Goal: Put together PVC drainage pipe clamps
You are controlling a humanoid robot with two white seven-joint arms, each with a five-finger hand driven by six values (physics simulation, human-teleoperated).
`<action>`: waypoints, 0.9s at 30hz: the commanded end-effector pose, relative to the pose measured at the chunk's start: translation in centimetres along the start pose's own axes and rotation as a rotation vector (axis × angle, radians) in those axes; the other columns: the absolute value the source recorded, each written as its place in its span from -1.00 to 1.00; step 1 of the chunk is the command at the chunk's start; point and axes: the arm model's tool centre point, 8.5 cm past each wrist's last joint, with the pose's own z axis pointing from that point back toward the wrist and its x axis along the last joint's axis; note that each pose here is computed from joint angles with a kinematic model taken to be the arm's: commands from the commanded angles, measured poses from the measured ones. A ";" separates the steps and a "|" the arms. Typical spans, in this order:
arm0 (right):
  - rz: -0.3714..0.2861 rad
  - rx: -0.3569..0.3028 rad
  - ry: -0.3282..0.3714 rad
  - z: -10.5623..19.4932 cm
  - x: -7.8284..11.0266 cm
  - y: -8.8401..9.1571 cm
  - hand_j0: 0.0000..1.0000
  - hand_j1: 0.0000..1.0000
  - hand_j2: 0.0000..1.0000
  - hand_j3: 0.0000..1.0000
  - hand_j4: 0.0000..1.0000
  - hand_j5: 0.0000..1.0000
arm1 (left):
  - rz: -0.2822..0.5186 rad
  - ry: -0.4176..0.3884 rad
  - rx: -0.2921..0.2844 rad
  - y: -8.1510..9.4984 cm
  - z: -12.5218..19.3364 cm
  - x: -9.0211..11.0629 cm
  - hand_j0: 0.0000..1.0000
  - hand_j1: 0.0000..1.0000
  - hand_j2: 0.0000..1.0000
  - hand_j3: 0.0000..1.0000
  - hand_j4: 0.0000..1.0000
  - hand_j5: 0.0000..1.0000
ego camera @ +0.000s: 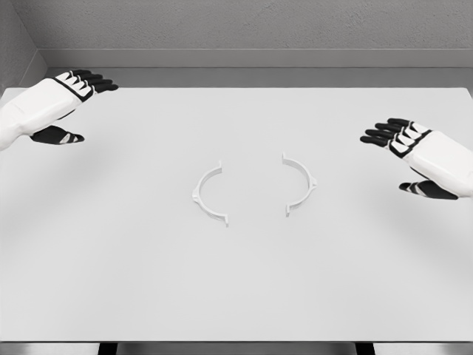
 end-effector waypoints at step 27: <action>-0.116 0.018 -0.038 -12.4 -1.2 3.8 1.00 1.00 1.00 1.00 1.00 1.00 | 0.051 -0.095 -0.122 -6.1 -4.7 4.9 1.00 1.00 1.00 1.00 1.00 1.00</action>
